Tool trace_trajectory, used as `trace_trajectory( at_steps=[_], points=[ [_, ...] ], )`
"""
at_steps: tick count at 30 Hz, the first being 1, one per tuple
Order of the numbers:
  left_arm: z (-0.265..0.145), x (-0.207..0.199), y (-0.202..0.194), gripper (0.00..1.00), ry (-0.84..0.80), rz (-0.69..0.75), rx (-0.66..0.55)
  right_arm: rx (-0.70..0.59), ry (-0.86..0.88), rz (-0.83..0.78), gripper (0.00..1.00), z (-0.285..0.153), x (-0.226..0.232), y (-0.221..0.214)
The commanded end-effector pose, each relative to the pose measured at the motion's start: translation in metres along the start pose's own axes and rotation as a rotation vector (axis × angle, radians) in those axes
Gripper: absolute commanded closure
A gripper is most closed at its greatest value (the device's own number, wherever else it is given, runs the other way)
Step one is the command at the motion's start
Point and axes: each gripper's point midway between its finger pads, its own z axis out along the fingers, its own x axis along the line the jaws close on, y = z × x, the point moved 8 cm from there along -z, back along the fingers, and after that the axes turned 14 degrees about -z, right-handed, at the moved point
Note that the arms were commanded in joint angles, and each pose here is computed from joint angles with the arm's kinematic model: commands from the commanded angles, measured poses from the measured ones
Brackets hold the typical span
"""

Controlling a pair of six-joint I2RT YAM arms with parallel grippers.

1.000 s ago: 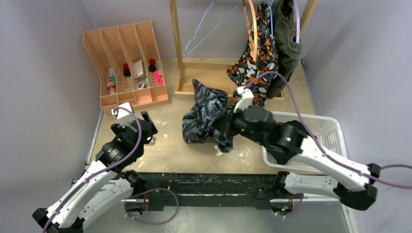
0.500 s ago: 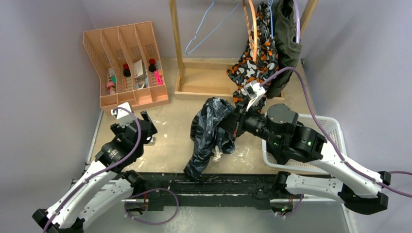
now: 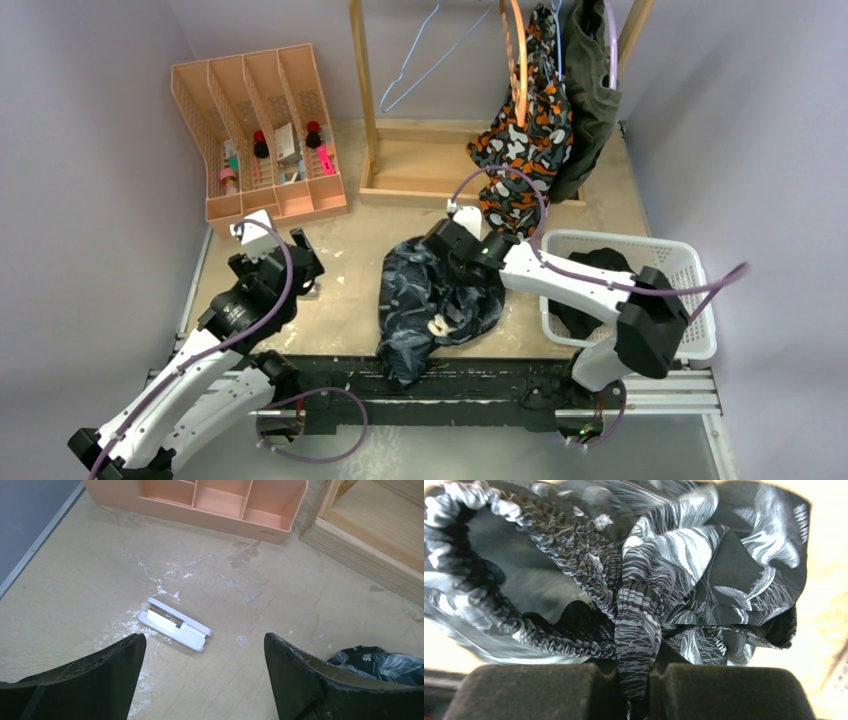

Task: Remove the shorts from the hanger
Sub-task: Pick up the shorts at the center of the board.

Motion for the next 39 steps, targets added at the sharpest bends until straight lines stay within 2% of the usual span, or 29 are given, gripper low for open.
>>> trace_trajectory(
  at_steps=[1, 3, 6, 10, 12, 13, 16, 22, 26, 33, 36, 37, 39],
  points=[
    [-0.003, -0.003, 0.010, 0.12, -0.018, -0.040, -0.033, 0.081, -0.069, 0.048, 0.97, 0.017, -0.021, -0.023],
    [-0.003, -0.003, 0.009, 0.12, -0.017, -0.036, -0.031, 0.105, -0.066, 0.040, 0.80, 0.024, -0.020, -0.029],
    [-0.003, -0.004, 0.009, 0.12, -0.016, -0.036, -0.030, 0.115, -0.043, 0.028, 0.67, 0.024, -0.021, -0.034],
    [-0.002, -0.004, 0.009, 0.12, -0.013, -0.028, -0.026, 0.095, 0.102, -0.009, 0.30, 0.018, -0.010, -0.035],
    [-0.002, -0.004, 0.009, 0.12, -0.013, -0.027, -0.025, 0.082, 0.212, -0.017, 0.04, 0.012, -0.002, -0.036],
    [-0.002, -0.004, 0.009, 0.12, -0.012, -0.030, -0.027, 0.094, 0.278, -0.034, 0.01, 0.011, 0.001, -0.042],
    [-0.002, -0.003, 0.009, 0.12, -0.010, -0.032, -0.030, 0.137, 0.331, -0.063, 0.01, 0.010, 0.005, -0.053],
    [-0.002, -0.003, 0.010, 0.12, -0.008, -0.035, -0.032, 0.244, 0.100, -0.140, 0.01, 0.022, 0.023, -0.066],
    [-0.001, -0.003, 0.010, 0.12, -0.004, -0.036, -0.032, 0.324, -0.062, -0.174, 0.00, 0.053, 0.039, -0.084],
    [-0.002, -0.001, 0.011, 0.12, -0.002, -0.044, -0.040, 0.355, -0.116, -0.152, 0.01, 0.087, 0.046, -0.107],
    [-0.002, -0.001, 0.011, 0.12, -0.002, -0.044, -0.040, 0.385, -0.077, -0.120, 0.11, 0.090, 0.042, -0.124],
    [-0.002, -0.001, 0.010, 0.12, -0.002, -0.043, -0.039, 0.380, -0.072, -0.112, 0.24, 0.090, 0.039, -0.128],
    [-0.002, -0.002, 0.010, 0.12, -0.001, -0.042, -0.038, 0.348, -0.066, -0.090, 0.42, 0.088, 0.036, -0.127]
  ],
)
